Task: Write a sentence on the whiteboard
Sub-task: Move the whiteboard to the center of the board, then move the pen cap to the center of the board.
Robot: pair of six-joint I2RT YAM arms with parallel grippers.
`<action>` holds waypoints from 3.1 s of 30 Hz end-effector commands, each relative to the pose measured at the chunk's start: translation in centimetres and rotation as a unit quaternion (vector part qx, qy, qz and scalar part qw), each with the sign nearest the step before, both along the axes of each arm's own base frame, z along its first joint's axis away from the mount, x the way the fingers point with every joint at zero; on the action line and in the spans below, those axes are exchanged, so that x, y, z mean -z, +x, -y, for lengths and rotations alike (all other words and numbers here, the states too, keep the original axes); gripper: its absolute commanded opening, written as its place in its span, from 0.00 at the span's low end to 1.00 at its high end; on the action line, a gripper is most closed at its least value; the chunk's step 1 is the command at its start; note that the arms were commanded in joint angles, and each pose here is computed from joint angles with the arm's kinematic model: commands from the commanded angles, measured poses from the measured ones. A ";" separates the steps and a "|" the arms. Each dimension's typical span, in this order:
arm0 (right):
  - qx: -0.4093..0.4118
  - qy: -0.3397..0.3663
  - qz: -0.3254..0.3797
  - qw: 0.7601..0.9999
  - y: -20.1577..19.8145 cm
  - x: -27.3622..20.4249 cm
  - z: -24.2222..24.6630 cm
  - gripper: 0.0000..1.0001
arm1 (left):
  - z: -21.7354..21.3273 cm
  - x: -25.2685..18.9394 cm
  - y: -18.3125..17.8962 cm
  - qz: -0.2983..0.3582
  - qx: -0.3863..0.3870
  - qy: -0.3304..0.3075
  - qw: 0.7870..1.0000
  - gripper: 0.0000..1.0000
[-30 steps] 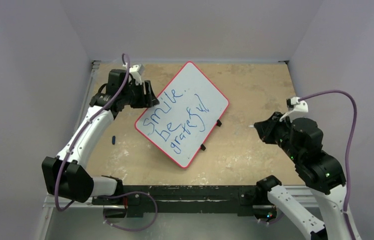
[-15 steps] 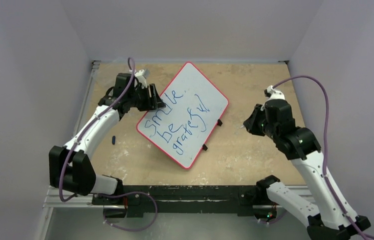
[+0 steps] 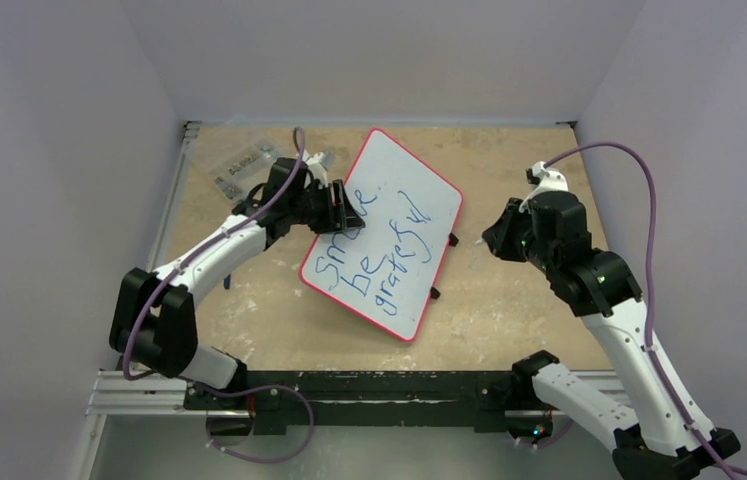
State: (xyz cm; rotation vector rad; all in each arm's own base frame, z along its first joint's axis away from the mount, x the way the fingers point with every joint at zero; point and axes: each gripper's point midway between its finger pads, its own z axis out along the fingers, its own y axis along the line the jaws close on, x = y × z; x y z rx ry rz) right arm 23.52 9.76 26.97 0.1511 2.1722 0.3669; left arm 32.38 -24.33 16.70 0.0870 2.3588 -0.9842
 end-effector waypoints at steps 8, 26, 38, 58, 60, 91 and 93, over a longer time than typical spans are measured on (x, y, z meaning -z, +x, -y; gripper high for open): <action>-0.007 0.016 0.053 0.998 0.4 -3.2 -0.2 0.00 | 6.6 -2.4 2.4 0.030 0.021 -0.074 0.997 0.48; -0.013 -0.019 0.071 0.997 1.0 -4.3 0.4 0.00 | 2.9 -4.6 0.5 0.087 0.021 0.034 0.995 1.00; 0.016 -0.029 0.089 0.995 -0.3 -6.0 2.2 0.00 | -2.4 -10.6 -2.3 0.146 0.021 0.069 0.987 1.00; -0.046 0.113 0.124 0.985 2.9 -6.0 -4.0 0.00 | -15.0 -9.3 -9.3 0.183 -0.111 0.181 0.960 0.99; -0.060 0.138 0.127 0.980 2.8 -5.7 -4.9 0.00 | -14.1 -9.3 -10.0 0.184 -0.091 0.159 0.966 0.97; -0.128 0.245 0.105 0.955 8.2 -9.3 -18.0 0.00 | -6.8 -8.1 -12.5 0.142 0.039 -0.033 0.989 0.94; -0.114 0.229 0.106 0.961 7.7 -8.7 -16.8 0.00 | -6.2 -8.4 -11.8 0.144 0.048 -0.042 0.987 0.93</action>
